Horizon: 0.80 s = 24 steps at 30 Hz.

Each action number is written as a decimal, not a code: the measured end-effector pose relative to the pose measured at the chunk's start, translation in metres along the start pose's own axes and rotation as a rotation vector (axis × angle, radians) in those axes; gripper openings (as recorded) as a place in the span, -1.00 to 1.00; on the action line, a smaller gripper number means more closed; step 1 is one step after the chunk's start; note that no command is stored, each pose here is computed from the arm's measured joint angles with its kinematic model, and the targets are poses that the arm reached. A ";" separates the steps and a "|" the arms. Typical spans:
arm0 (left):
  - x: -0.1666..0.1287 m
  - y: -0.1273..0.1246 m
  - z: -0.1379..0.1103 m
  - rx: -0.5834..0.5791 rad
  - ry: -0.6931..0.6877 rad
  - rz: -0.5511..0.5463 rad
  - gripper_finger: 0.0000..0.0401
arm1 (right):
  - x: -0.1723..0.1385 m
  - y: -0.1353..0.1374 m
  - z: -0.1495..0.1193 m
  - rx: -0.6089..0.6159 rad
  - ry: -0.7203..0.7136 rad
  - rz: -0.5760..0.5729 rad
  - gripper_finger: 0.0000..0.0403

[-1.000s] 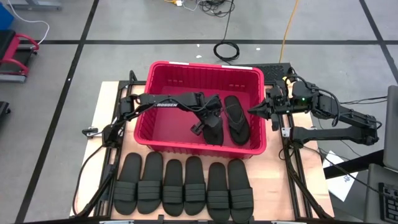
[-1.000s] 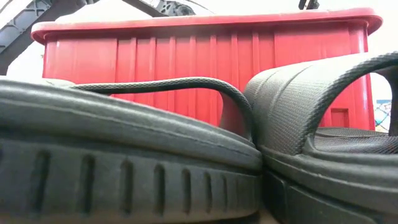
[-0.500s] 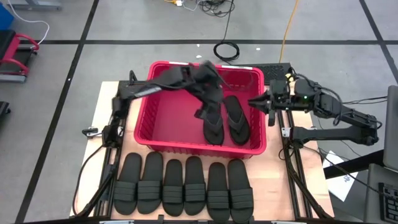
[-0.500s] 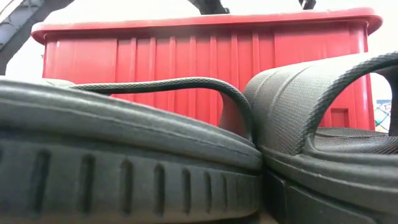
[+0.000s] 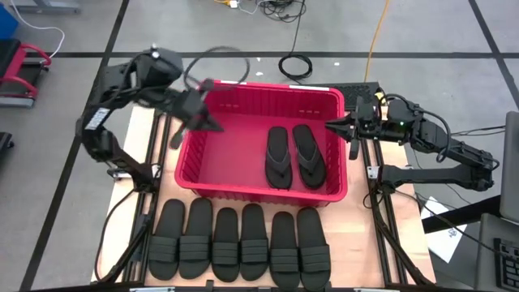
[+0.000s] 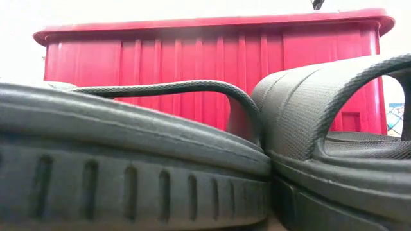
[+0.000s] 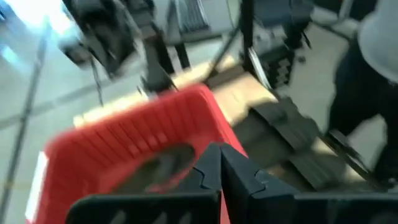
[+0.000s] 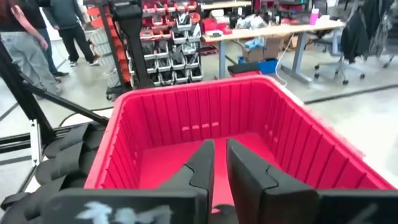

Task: Pick and place slides into bin
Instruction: Adjust the slippers in the red bin

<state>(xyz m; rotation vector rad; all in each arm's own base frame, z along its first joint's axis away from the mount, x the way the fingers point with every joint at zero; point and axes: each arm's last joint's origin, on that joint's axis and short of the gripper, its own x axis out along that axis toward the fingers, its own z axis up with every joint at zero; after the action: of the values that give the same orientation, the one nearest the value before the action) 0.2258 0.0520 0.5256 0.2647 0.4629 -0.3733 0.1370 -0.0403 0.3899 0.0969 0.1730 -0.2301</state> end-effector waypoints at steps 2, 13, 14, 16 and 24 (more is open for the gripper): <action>-0.003 -0.008 -0.005 -0.041 0.043 -0.015 -0.99 | 0.000 0.000 0.001 -0.019 -0.013 -0.001 -0.88; 0.000 -0.038 -0.009 -0.007 -0.196 -0.033 -1.00 | 0.039 -0.012 0.005 -0.061 0.297 -0.074 -1.00; 0.001 -0.039 -0.011 -0.015 -0.215 -0.029 -1.00 | 0.043 -0.016 0.008 -0.079 0.354 -0.097 -1.00; 0.001 -0.041 -0.015 -0.030 -0.246 -0.020 -1.00 | 0.047 -0.023 0.023 -0.109 0.418 -0.131 -1.00; 0.023 -0.042 -0.044 -0.150 -0.179 -0.024 -1.00 | 0.057 -0.063 0.044 -0.097 0.883 -0.023 -1.00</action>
<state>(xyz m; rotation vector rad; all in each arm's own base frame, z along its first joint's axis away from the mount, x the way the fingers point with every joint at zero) 0.2114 0.0223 0.4694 0.0787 0.3159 -0.3801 0.1842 -0.1189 0.4180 0.0956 1.0635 -0.1886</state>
